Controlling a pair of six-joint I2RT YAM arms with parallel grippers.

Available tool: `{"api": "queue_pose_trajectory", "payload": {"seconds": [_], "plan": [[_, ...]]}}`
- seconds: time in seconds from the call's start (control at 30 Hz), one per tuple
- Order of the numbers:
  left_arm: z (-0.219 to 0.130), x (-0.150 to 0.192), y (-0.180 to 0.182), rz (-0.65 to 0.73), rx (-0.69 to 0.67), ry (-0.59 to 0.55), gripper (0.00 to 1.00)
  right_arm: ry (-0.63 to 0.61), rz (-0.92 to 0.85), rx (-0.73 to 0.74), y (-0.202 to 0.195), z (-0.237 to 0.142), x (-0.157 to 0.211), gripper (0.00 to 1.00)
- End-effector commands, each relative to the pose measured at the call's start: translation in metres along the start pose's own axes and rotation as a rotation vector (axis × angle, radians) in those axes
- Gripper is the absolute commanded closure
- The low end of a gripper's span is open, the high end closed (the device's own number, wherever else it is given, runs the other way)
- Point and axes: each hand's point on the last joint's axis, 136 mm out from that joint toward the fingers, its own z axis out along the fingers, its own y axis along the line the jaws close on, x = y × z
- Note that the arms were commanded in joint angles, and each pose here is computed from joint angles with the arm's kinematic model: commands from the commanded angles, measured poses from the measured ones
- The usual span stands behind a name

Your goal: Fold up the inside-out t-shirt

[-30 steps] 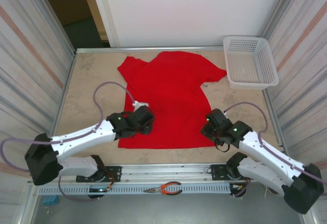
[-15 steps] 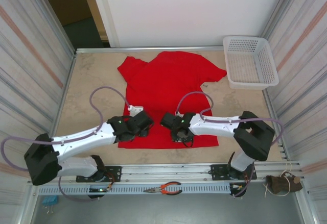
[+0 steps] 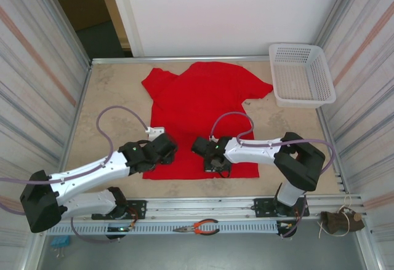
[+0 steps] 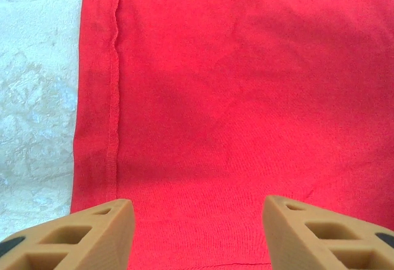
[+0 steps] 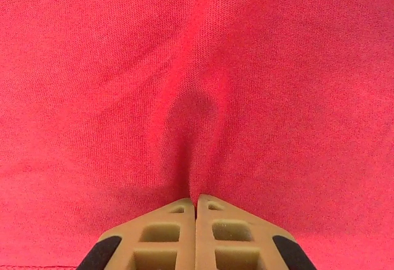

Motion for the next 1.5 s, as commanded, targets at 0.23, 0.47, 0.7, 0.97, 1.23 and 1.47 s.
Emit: {"api": "queue_pose_trajectory", "payload": {"seconds": [0.23, 0.47, 0.7, 0.97, 1.23, 1.47], "plan": [[-0.005, 0.004, -0.030, 0.237, 0.123, -0.017, 0.31, -0.056, 0.028, 0.039, -0.040, -0.042, -0.005, 0.71], [-0.001, 0.030, -0.093, 0.517, 0.230, -0.029, 0.31, -0.039, 0.277, -0.010, -0.113, -0.043, -0.002, 0.53], [0.008, 0.068, -0.170, 0.776, 0.323, -0.002, 0.37, -0.080, 0.495, -0.185, -0.151, -0.063, -0.005, 0.29], [0.021, 0.095, -0.205, 0.883, 0.381, 0.048, 0.46, -0.073, 0.595, -0.307, -0.153, -0.071, -0.011, 0.24], [0.042, 0.107, -0.192, 0.862, 0.338, 0.085, 0.50, -0.089, 0.601, -0.334, -0.151, -0.079, -0.020, 0.23], [0.060, 0.110, -0.182, 0.837, 0.309, 0.104, 0.63, -0.085, 0.605, -0.383, -0.144, -0.086, -0.022, 0.23]]}}
